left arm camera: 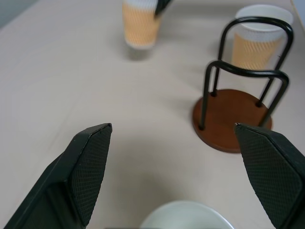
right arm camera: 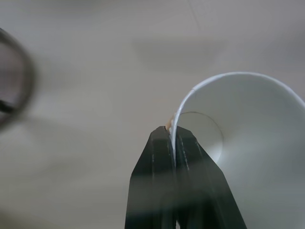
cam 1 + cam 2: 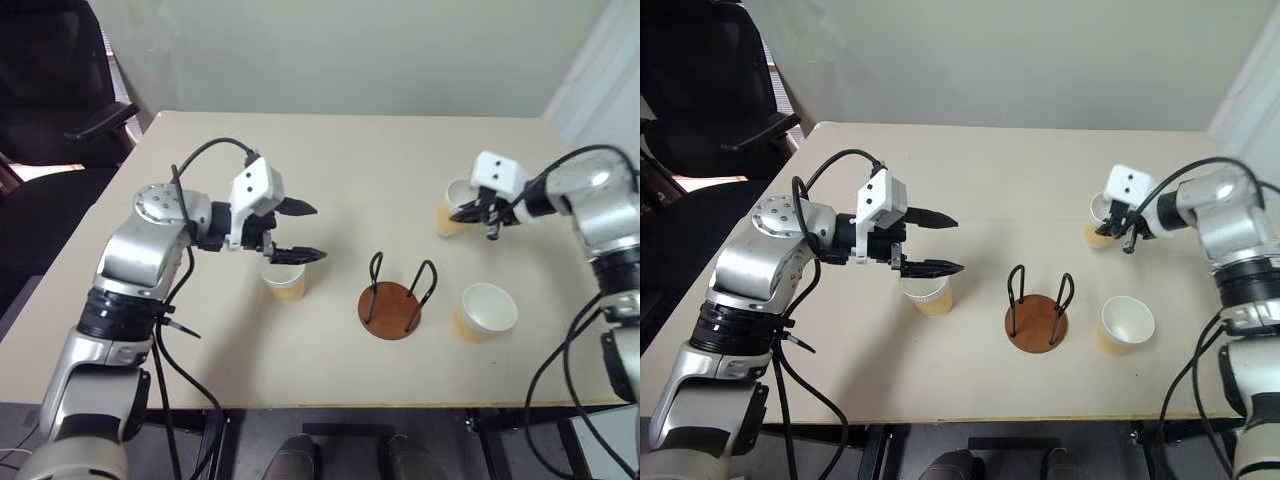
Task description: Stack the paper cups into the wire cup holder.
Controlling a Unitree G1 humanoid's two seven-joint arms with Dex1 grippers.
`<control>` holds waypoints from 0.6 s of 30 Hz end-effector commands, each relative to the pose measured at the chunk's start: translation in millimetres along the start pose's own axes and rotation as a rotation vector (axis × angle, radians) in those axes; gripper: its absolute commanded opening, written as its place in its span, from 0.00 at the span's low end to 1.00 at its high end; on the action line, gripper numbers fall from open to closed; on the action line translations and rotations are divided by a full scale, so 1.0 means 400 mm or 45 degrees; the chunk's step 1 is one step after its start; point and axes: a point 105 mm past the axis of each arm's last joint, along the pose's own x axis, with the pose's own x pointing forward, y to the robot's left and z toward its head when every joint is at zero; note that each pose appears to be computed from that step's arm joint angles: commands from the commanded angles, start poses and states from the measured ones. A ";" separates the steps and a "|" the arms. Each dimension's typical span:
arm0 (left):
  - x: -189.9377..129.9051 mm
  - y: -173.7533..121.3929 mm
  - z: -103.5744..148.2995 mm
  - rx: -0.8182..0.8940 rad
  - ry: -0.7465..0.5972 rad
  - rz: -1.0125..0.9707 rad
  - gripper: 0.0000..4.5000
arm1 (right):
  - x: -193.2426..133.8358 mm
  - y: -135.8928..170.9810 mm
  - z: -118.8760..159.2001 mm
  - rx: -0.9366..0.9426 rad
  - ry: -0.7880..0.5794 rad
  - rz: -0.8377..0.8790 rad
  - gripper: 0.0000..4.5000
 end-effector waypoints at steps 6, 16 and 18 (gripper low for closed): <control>-0.030 -0.024 0.016 0.057 0.015 -0.090 0.98 | -0.173 0.201 0.296 -0.300 -0.262 0.343 0.00; -0.016 -0.013 0.017 0.073 0.022 -0.084 0.98 | -0.107 0.225 0.264 -0.326 -0.190 0.381 0.00; -0.017 -0.012 0.016 0.075 0.027 -0.080 0.98 | -0.099 0.229 0.256 -0.328 -0.183 0.396 0.00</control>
